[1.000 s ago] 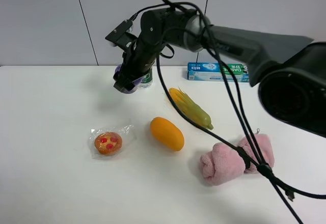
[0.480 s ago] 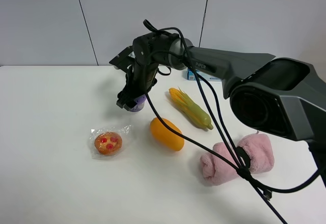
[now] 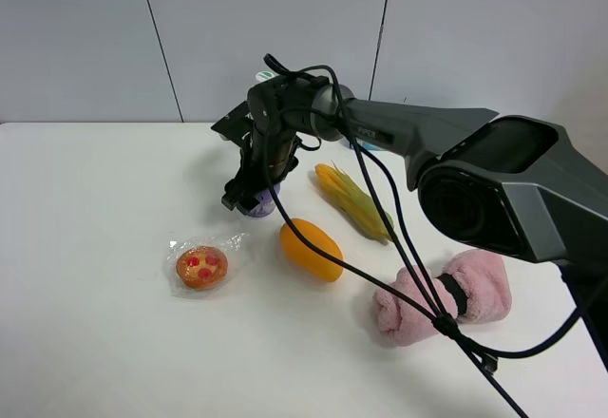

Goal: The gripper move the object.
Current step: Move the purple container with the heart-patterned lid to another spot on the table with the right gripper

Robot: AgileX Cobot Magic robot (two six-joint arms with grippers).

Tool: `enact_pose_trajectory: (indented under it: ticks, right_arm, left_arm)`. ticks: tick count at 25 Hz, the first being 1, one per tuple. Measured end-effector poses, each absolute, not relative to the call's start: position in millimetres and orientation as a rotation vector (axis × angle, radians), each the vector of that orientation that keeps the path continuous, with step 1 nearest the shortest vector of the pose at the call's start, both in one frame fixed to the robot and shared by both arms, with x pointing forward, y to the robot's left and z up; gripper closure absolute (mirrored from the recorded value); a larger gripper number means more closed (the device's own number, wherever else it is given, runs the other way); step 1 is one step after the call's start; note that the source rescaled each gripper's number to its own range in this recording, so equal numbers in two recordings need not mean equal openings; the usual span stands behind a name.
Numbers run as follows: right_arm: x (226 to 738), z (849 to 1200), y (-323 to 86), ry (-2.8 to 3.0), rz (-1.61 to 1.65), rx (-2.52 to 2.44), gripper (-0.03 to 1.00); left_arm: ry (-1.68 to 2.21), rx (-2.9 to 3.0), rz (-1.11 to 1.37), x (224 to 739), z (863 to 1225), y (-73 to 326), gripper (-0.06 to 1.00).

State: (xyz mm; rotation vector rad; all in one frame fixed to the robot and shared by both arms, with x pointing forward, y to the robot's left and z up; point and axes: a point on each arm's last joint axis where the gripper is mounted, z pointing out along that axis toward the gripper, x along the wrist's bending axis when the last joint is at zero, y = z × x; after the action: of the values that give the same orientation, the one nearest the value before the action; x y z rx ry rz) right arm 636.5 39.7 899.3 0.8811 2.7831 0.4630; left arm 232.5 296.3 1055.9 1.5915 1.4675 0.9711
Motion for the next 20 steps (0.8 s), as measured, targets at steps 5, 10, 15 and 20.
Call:
enact_pose_trajectory:
  ticks: [5,10,15,20]
  right_arm:
    - [636.5,892.6,39.6,2.789,0.448,0.890,0.95]
    - [636.5,892.0,39.6,2.791,0.446,0.891,0.95]
    - [636.5,892.0,39.6,2.789,0.446,0.897,0.95]
    - [636.7,892.1,39.7,2.772,0.457,0.962,0.20]
  left_arm:
    - [1.468,1.592,0.971,232.5,1055.9,296.3,-0.06]
    - [1.468,1.592,0.971,232.5,1055.9,296.3,-0.06]
    - [1.468,1.592,0.971,232.5,1055.9,296.3,-0.06]
    - [1.468,1.592,0.971,232.5,1055.9,296.3,-0.06]
